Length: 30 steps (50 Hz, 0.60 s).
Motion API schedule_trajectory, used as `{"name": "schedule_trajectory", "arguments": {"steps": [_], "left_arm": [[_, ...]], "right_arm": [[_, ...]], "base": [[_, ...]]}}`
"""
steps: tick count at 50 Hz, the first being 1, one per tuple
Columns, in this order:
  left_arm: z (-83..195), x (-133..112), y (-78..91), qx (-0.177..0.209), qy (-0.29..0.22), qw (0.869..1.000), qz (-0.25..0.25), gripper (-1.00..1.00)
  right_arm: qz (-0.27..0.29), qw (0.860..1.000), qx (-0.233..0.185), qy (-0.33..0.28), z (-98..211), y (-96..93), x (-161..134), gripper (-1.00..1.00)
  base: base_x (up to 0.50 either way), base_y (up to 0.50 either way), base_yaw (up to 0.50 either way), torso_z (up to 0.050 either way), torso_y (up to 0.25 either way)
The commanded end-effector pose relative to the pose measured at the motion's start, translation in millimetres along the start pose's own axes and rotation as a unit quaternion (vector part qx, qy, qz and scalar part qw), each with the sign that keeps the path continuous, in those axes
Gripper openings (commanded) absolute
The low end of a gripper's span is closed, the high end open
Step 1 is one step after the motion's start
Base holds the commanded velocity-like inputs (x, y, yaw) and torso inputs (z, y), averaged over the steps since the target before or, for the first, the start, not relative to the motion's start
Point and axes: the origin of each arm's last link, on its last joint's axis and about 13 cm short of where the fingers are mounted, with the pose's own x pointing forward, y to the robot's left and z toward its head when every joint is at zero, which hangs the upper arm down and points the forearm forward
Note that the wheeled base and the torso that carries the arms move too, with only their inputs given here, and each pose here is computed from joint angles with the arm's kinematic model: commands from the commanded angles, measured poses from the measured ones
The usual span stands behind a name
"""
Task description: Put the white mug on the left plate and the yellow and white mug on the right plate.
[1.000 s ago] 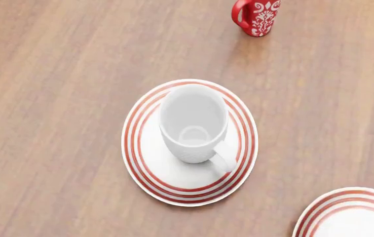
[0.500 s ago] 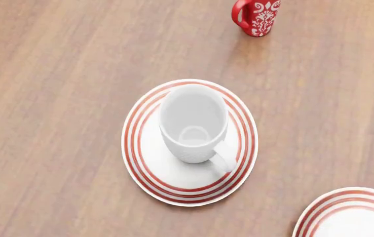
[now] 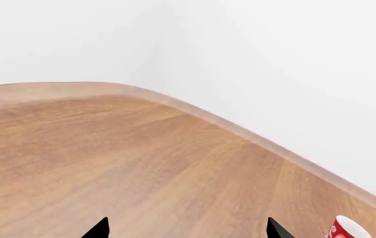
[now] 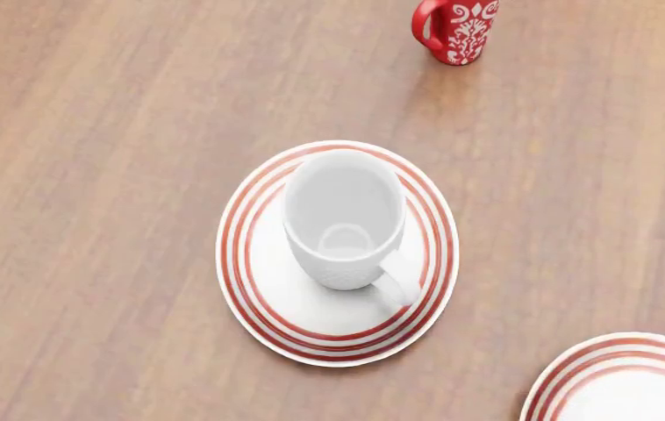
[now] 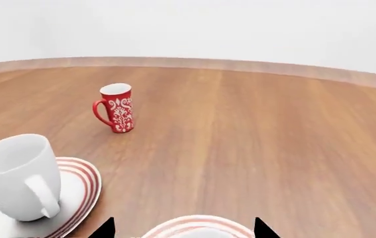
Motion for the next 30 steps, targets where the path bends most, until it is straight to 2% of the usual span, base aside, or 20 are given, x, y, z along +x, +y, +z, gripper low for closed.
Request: {"name": "schedule_trajectory", "arguments": {"steps": [1, 9, 18, 21, 30], "left_arm": [[0.4, 1.2, 0.7, -0.002, -0.002, 1.000, 0.001, 1.00], [0.2, 0.3, 1.1, -0.002, -0.002, 1.000, 0.001, 1.00], [-3.8, -0.7, 0.4, -0.002, 0.005, 1.000, -0.010, 1.00], [-8.3, 0.2, -0.7, 0.007, 0.010, 1.000, -0.019, 1.00], [-6.4, 27.1, -5.8, 0.051, 0.010, 0.997, -0.058, 1.00]], "right_arm": [[0.009, 1.000, -0.013, -0.027, 18.5, 3.3, 33.7, 1.00], [0.002, 1.000, -0.009, -0.019, 22.8, 1.5, 73.5, 1.00], [-0.003, 1.000, -0.007, -0.011, 16.7, 2.7, 104.9, 1.00], [-0.002, 1.000, -0.009, -0.013, 13.8, 4.7, 117.0, 1.00], [0.015, 0.999, -0.025, -0.027, 17.7, 18.7, 158.3, 1.00]], "base": [[0.00, 0.00, 0.00, 0.000, 0.000], [0.00, 0.00, 0.00, 0.000, 0.000], [0.00, 0.00, 0.00, 0.000, 0.000], [0.00, 0.00, 0.00, 0.000, 0.000], [0.00, 0.00, 0.00, 0.000, 0.000]]}}
